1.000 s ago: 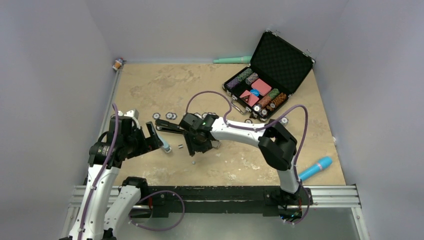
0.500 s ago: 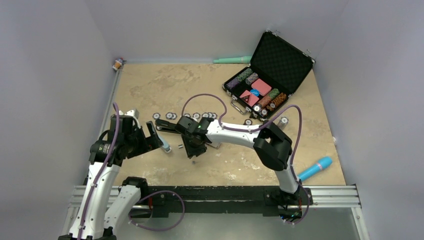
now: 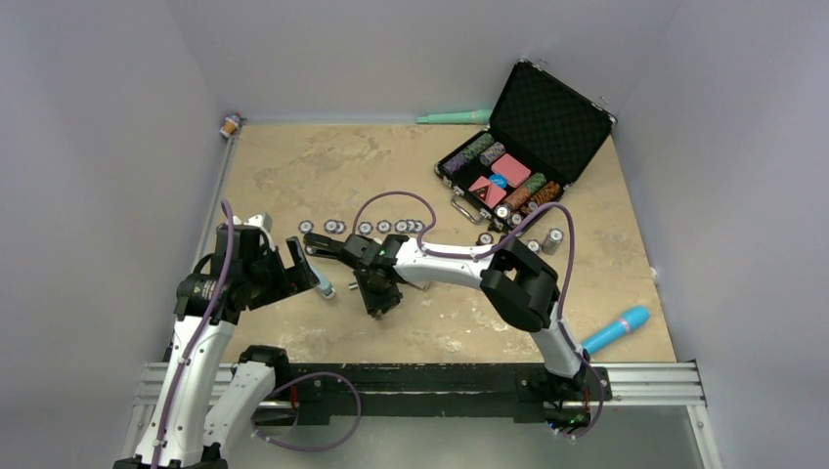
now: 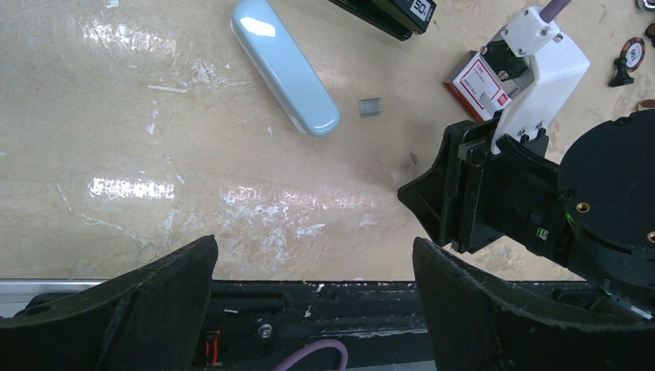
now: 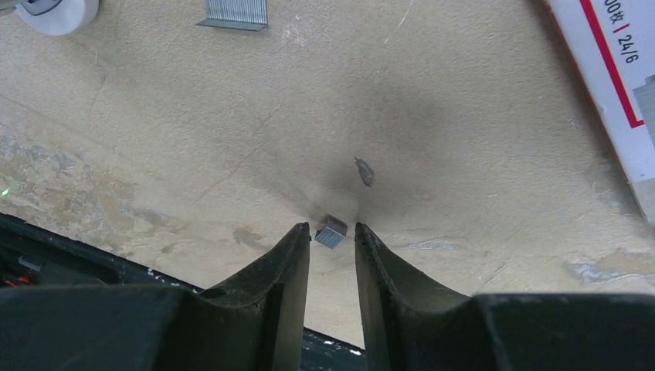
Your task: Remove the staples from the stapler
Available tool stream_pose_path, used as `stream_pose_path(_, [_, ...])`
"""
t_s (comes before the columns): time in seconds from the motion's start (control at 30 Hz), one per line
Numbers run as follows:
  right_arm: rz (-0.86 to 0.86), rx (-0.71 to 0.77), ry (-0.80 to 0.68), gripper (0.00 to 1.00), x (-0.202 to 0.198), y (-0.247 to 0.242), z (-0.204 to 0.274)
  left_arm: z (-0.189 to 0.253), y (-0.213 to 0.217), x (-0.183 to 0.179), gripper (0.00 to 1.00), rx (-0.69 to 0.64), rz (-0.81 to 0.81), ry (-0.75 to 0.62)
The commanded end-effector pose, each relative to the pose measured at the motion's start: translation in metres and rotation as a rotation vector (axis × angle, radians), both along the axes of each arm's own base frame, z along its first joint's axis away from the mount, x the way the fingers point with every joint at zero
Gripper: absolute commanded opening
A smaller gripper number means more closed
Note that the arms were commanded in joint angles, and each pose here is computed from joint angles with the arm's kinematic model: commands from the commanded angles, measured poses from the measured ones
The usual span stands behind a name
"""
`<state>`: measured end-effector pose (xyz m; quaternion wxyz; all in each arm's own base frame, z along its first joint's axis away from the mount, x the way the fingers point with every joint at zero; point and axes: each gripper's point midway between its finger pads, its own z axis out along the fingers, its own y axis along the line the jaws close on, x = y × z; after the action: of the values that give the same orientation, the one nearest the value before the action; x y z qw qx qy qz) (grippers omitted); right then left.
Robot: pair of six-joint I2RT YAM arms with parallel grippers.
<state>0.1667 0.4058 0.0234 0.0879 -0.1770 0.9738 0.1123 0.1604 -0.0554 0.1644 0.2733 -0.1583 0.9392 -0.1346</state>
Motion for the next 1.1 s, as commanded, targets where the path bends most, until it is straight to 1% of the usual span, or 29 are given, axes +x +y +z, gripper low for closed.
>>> stream_pose_path(0.0, [0.002, 0.019, -0.003, 0.31, -0.003, 0.010, 0.008, 0.003, 0.000, 0.005, 1.00, -0.009, 0.008, -0.028])
stream_pose_path(0.27, [0.016, -0.008, 0.011, 0.30, -0.008, 0.006, -0.004, 0.004, 0.000, 0.005, 1.00, -0.009, 0.010, -0.029])
stream_pose_path(0.37, [0.020, -0.012, 0.013, 0.27, -0.009, 0.005, -0.006, 0.004, -0.001, 0.005, 1.00, -0.011, 0.008, -0.030])
stream_pose_path(0.63, [0.025, -0.029, 0.011, 0.25, -0.009, 0.002, -0.009, 0.005, -0.001, 0.005, 1.00, -0.013, 0.008, -0.034])
stream_pose_path(0.87, [0.018, -0.025, -0.023, 0.22, -0.003, 0.003, 0.006, 0.004, -0.001, 0.005, 1.00, -0.011, 0.008, -0.034])
stream_pose_path(1.07, [0.033, 0.025, -0.042, 0.18, -0.003, 0.008, 0.024, 0.004, -0.001, 0.005, 1.00, -0.012, 0.007, -0.031])
